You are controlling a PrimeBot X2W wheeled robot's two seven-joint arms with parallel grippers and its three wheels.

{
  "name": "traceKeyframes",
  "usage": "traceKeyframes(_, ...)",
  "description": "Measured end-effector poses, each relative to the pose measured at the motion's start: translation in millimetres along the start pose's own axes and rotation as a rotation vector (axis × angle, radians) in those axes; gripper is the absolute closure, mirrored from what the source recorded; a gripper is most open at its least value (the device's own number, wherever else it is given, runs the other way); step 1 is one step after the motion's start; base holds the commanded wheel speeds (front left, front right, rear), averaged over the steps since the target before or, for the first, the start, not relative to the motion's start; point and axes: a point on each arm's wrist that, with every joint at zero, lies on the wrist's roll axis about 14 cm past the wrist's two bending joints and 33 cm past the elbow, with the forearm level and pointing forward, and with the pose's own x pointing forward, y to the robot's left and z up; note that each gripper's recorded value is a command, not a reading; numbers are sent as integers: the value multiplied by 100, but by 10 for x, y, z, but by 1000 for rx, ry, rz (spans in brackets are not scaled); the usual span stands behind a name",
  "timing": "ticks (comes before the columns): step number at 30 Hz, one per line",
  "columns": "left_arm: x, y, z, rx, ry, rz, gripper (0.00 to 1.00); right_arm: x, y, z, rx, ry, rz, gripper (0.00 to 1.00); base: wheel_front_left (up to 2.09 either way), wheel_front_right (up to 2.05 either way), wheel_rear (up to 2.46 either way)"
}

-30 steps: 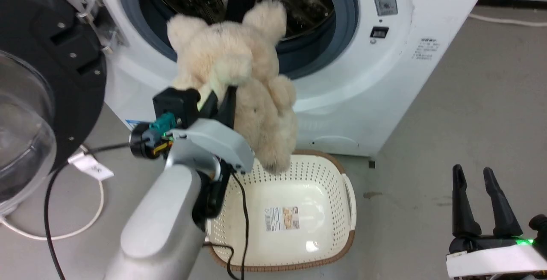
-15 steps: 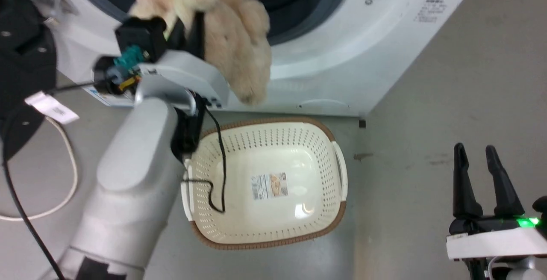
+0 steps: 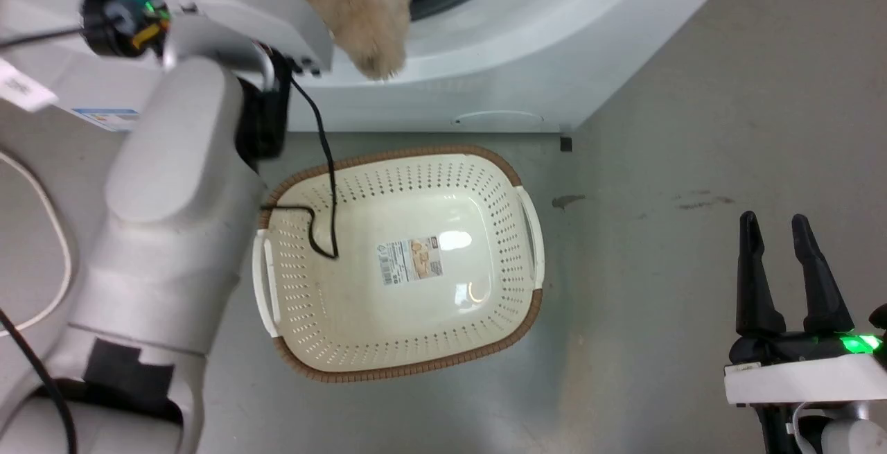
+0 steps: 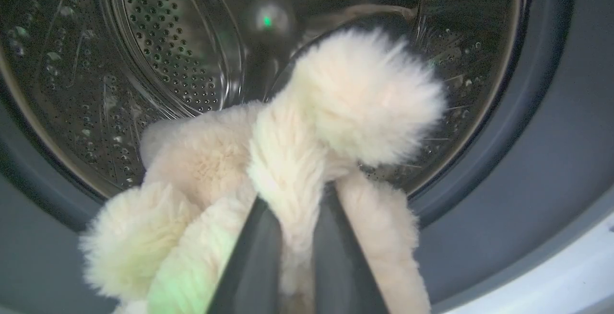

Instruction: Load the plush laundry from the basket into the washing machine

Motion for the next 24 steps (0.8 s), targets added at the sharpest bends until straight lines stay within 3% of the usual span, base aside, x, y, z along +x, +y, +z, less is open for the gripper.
traceKeyframes(10, 329, 134, 15, 12, -26, 19, 100, 21, -123, -154, -7, 39, -35, 0, 0, 0, 0)
traceKeyframes(24, 686, 49, -63, 29, -31, -7, 100, -3, -344, -217, -19, 55, -100, 0, 0, 0, 0)
